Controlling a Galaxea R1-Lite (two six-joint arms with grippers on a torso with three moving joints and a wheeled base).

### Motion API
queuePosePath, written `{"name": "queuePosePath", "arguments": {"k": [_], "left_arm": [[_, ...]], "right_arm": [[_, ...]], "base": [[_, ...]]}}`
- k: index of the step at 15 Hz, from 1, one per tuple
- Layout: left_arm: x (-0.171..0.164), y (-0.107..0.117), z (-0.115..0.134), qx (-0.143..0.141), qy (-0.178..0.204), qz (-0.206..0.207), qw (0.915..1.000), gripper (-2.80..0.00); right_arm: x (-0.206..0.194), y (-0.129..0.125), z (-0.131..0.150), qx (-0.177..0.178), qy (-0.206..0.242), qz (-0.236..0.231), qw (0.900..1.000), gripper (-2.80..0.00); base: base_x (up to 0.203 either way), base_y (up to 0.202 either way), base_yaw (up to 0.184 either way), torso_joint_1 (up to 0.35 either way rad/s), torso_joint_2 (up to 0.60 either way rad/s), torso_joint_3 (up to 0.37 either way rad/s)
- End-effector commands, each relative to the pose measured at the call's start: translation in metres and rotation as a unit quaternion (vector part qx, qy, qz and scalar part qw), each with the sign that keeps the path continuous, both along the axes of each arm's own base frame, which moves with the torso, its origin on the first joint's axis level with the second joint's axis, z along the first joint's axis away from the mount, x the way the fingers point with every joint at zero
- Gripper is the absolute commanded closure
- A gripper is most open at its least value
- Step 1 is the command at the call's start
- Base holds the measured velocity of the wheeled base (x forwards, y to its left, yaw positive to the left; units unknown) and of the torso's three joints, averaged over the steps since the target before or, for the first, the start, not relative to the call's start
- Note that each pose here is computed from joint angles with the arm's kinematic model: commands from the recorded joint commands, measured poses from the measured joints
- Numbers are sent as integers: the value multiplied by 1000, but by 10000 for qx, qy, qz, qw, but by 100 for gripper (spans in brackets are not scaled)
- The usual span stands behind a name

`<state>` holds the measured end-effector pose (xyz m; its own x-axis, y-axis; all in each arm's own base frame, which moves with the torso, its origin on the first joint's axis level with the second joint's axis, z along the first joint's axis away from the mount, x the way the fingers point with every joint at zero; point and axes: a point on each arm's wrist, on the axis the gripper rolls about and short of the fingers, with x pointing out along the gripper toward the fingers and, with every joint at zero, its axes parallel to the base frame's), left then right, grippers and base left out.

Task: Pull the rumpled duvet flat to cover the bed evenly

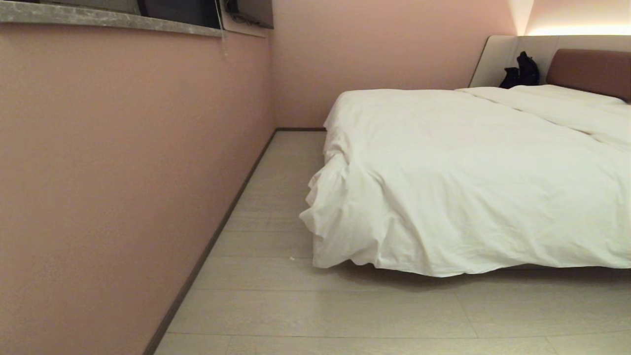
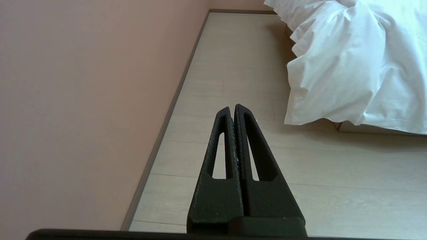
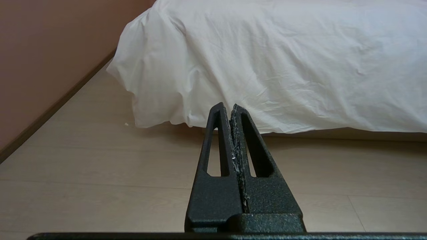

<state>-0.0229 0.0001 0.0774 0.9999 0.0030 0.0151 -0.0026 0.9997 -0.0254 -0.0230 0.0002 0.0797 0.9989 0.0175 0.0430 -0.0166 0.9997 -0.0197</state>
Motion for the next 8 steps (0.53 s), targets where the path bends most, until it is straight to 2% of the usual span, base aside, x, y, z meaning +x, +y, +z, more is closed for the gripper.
{"name": "queuePosePath", "arguments": {"k": [1,8], "left_arm": [[0,0,0,-4,-1,0,10000,0],[0,0,0,-4,-1,0,10000,0]], "right_arm": [[0,0,0,-5,8,4,10000,0],[0,0,0,-4,8,4,10000,0]], "base": [[0,0,0,0,0,0],[0,0,0,0,0,0]]}}
